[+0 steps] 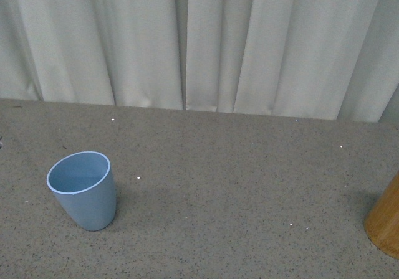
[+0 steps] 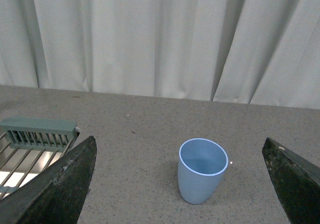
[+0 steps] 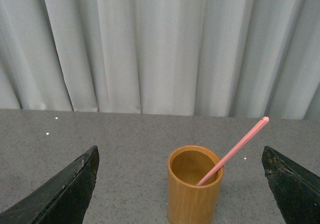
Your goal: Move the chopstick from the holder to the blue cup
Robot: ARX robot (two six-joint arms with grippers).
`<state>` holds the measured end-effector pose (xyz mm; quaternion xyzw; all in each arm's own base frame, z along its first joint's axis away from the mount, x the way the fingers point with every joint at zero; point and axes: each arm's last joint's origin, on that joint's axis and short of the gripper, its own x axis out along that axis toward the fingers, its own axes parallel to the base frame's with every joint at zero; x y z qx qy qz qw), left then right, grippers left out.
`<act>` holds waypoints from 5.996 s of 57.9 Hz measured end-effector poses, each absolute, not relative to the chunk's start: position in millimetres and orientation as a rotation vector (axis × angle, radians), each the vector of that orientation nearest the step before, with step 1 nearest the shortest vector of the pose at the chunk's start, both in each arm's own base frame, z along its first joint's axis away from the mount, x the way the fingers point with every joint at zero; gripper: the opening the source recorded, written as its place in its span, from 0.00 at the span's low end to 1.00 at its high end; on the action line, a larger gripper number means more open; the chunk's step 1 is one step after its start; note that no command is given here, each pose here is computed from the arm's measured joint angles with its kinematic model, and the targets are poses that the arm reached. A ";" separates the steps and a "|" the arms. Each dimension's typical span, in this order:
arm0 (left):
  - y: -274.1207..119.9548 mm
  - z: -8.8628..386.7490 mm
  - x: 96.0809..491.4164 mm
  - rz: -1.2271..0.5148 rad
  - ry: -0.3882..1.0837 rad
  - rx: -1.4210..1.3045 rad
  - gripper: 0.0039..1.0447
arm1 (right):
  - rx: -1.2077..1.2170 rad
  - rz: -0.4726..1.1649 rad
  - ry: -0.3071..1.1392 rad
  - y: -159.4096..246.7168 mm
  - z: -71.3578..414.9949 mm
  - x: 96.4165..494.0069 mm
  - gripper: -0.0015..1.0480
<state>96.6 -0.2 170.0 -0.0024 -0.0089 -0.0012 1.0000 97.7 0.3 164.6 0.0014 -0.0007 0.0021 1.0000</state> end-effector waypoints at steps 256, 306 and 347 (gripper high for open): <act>3.5 157.2 102.2 0.140 0.236 -0.597 0.94 | 0.003 0.004 -0.001 0.3 164.6 97.7 0.91; -37.1 158.4 212.5 0.327 0.368 -0.791 0.94 | 0.003 0.004 -0.001 0.3 164.6 97.7 0.91; -69.9 131.4 252.4 0.323 0.555 -0.637 0.94 | 0.003 0.004 -0.001 0.3 164.6 97.7 0.91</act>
